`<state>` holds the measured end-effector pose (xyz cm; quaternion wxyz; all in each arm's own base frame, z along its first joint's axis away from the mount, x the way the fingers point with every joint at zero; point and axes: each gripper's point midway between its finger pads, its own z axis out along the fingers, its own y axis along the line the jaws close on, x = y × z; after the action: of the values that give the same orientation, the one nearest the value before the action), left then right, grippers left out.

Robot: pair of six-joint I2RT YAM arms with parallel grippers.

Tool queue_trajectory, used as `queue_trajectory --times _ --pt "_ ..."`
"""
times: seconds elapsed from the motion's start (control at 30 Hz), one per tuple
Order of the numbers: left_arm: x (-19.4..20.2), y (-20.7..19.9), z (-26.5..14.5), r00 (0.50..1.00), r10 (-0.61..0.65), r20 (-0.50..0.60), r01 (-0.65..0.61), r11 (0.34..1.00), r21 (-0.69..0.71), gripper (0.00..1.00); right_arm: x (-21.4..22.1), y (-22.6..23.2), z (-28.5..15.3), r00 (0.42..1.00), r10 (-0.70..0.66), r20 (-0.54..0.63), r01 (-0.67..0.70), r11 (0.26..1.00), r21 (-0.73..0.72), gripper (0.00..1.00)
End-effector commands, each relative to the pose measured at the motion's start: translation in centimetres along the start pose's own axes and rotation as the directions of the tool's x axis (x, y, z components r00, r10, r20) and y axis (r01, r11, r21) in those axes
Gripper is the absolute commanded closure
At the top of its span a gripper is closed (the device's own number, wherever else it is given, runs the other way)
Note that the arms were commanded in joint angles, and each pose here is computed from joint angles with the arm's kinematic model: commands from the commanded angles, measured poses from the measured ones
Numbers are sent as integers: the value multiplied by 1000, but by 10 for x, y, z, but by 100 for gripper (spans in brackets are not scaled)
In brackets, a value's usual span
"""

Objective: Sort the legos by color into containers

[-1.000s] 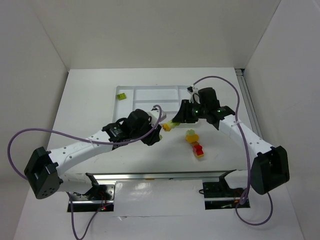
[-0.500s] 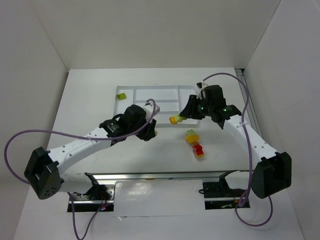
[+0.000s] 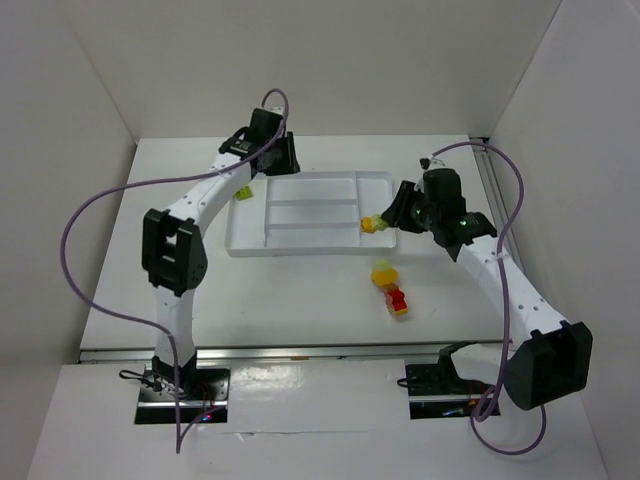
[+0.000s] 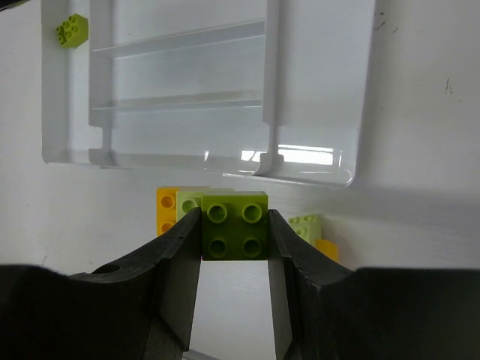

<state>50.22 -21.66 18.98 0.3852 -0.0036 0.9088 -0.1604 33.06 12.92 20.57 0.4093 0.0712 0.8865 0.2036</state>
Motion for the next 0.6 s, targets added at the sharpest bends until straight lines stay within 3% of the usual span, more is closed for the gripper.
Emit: queue_trajectory --times 0.0,0.4,0.43,0.47,0.57 --pt "14 13 31 994 -45 -98 39 998 -56 100 -21 0 -5 999 2 48 -3 1000 16 80" --pt "22 18 88 991 -69 -118 68 998 -15 100 -17 -15 9 1000 22 16 -23 998 56 80" --pt "26 19 92 990 -70 -126 68 997 -18 96 -17 -15 9 1000 22 16 -23 998 56 78" --pt "22 18 91 991 -69 -118 68 998 -15 77 -17 -15 9 1000 22 16 -23 998 56 78" --pt "19 19 92 993 -58 -103 56 998 -17 37 -18 -16 12 1000 13 14 -14 998 57 78"
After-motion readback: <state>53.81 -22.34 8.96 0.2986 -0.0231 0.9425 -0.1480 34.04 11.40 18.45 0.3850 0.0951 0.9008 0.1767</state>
